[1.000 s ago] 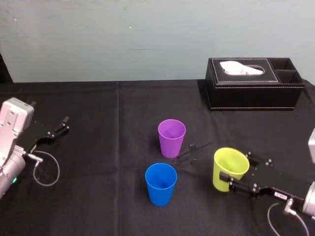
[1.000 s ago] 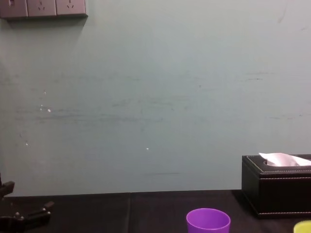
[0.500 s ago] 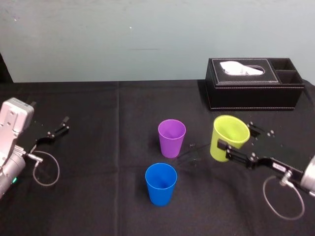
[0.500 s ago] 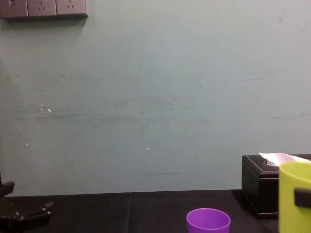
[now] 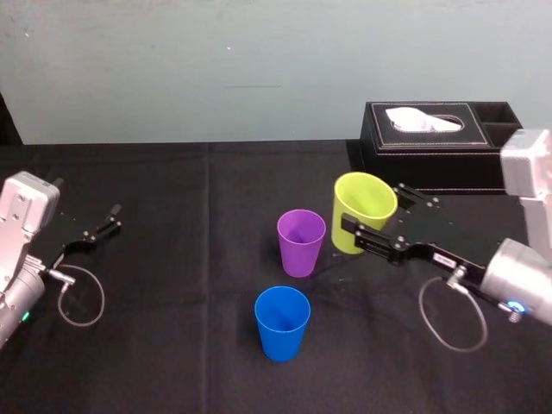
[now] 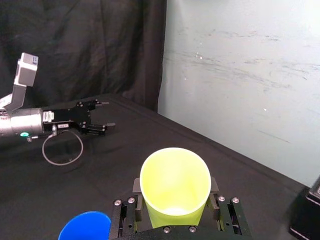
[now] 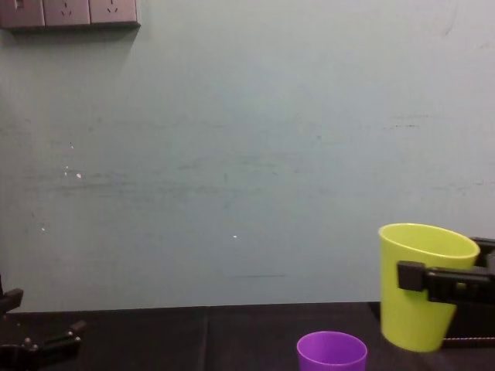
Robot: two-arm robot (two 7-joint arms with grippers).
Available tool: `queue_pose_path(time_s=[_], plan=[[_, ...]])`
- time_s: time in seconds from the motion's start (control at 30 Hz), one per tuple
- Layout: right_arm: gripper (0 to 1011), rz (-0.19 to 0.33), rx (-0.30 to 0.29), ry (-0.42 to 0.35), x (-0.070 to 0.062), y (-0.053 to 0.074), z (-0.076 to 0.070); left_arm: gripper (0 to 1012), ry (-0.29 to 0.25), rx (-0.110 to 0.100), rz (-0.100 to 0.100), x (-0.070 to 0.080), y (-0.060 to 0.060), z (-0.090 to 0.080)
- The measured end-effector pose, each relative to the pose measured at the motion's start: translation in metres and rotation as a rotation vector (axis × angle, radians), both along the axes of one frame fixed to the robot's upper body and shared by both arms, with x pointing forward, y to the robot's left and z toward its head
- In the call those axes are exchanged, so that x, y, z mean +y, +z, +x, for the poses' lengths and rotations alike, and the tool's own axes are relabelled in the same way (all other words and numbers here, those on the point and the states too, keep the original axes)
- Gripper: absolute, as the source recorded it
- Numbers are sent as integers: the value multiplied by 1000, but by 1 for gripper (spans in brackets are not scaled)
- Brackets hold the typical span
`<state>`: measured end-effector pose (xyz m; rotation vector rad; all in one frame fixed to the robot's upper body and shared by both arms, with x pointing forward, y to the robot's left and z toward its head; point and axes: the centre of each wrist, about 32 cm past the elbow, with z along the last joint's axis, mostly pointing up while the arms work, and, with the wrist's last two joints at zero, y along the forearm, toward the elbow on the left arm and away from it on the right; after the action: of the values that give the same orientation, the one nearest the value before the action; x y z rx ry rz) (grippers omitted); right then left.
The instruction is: Stack the three plastic cups sequentially using one hand.
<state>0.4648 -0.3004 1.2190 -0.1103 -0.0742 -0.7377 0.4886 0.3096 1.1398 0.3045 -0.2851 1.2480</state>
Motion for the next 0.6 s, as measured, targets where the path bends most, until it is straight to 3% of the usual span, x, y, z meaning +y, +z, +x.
queue_pose_path(time_s=[0.6], plan=[[735, -28, 16, -6, 38, 0, 30, 1011, 0, 0, 0, 0, 0, 0]])
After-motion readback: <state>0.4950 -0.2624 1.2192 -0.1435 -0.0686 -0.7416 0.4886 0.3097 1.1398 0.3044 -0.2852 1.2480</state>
